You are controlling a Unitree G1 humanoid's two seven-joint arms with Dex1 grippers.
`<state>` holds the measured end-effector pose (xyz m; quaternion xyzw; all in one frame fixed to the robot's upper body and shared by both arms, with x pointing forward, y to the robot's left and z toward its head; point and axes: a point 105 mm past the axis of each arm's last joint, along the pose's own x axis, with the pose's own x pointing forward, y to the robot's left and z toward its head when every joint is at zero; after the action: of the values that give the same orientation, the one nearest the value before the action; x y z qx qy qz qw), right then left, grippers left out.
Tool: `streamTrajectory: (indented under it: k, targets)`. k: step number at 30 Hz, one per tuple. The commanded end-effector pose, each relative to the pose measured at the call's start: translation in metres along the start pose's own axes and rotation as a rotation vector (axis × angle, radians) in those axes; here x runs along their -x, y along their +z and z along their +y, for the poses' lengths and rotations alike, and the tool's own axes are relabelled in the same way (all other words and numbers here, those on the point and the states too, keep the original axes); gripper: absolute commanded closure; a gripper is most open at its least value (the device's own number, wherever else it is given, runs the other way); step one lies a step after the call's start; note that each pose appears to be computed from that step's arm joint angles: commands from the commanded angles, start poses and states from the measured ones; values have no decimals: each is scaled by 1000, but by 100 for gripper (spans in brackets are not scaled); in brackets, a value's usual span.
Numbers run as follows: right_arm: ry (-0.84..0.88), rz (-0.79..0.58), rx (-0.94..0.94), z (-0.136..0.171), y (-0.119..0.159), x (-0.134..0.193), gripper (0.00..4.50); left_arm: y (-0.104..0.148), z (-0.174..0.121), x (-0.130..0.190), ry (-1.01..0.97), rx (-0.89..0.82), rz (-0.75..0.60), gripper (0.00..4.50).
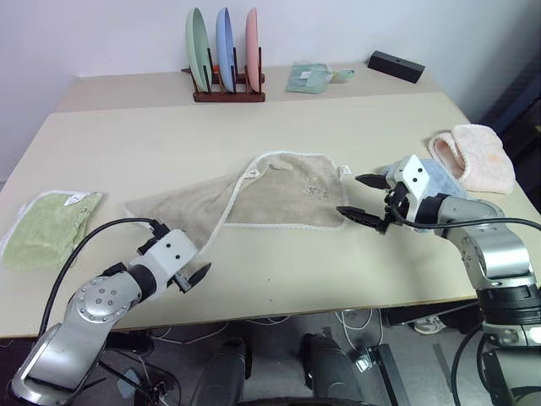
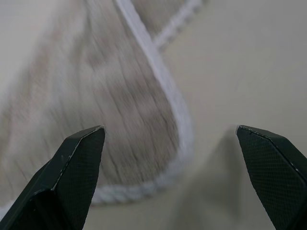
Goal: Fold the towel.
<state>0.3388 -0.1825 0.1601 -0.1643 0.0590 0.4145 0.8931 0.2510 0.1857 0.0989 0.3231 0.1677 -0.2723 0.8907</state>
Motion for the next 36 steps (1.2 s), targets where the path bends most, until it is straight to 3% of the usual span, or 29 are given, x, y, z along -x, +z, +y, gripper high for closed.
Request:
streamTrajectory:
  k: [1,6,9,16,22,26,33,36]
  targets:
    - [-7,-52,38,-2,14,-1,0,-9,9,1,35,-28,42,3]
    - [-4,-56,38,0,10,-2,0,-12,20,-14,76,10,32,3]
    - [-5,-61,42,1,10,-2,0,-10,22,-20,81,22,14,81]
    - [-22,-54,47,-1,7,5,0,-8,28,-15,97,12,-5,433]
    - [-22,-72,103,-2,16,0,0,8,41,9,143,20,-83,443]
    - [-50,-35,188,-13,17,-15,0,4,43,33,140,38,-95,443]
    - [-95,41,236,-41,12,-57,0,-35,39,55,72,-62,33,443]
    - [-99,31,175,-46,14,-74,0,-46,33,63,55,-38,50,443]
